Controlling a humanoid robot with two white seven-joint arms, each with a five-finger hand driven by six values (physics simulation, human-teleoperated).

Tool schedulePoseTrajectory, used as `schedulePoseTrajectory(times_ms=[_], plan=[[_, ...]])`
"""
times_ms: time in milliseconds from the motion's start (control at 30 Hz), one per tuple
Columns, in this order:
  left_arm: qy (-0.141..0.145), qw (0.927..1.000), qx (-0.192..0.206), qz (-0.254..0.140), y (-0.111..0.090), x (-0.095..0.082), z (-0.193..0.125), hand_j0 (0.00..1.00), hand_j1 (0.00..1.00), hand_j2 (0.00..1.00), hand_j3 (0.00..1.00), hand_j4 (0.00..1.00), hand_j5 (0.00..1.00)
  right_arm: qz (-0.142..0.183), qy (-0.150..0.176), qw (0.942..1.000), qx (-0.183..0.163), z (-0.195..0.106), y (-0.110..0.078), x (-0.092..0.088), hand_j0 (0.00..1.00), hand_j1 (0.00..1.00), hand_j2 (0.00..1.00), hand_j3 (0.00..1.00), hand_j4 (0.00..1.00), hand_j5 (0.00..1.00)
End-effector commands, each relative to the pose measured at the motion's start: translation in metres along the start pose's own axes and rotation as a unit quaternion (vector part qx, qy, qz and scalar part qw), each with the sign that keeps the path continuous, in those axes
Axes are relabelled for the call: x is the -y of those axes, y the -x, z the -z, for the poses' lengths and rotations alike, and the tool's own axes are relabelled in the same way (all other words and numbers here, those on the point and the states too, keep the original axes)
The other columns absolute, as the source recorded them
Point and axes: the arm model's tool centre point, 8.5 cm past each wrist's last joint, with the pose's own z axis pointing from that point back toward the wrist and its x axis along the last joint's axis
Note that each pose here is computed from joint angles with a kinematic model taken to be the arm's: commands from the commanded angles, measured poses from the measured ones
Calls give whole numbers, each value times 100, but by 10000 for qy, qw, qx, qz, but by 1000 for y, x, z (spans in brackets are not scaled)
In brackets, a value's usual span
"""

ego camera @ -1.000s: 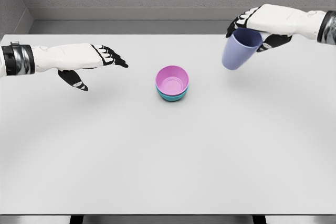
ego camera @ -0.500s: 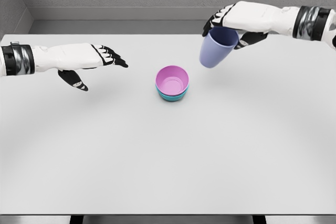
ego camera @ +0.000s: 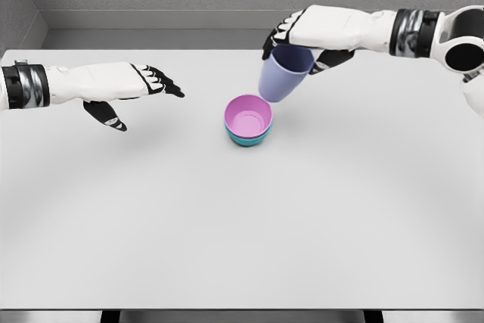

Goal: Stacking bowl and cup with both arms

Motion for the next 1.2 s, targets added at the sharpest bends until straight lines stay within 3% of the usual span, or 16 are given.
schedulePoseTrajectory(times_ms=[0, 533, 1167], plan=[[-21, 10000, -2, -26, 0, -1, 0, 100, 100, 100, 100, 100, 100, 17, 11, 10000, 63, 5, -3, 0, 70, 70, 70, 70, 70, 70], [-48, 9999, -85, -36, 4, -1, -8, 100, 100, 100, 100, 100, 100, -66, -18, 9991, 425, 34, -23, 5, 71, 71, 71, 71, 71, 71], [-49, 10000, -34, -36, 0, 2, -6, 100, 100, 100, 100, 100, 100, -55, -108, 9988, 467, 38, -25, -1, 71, 71, 71, 71, 71, 71]])
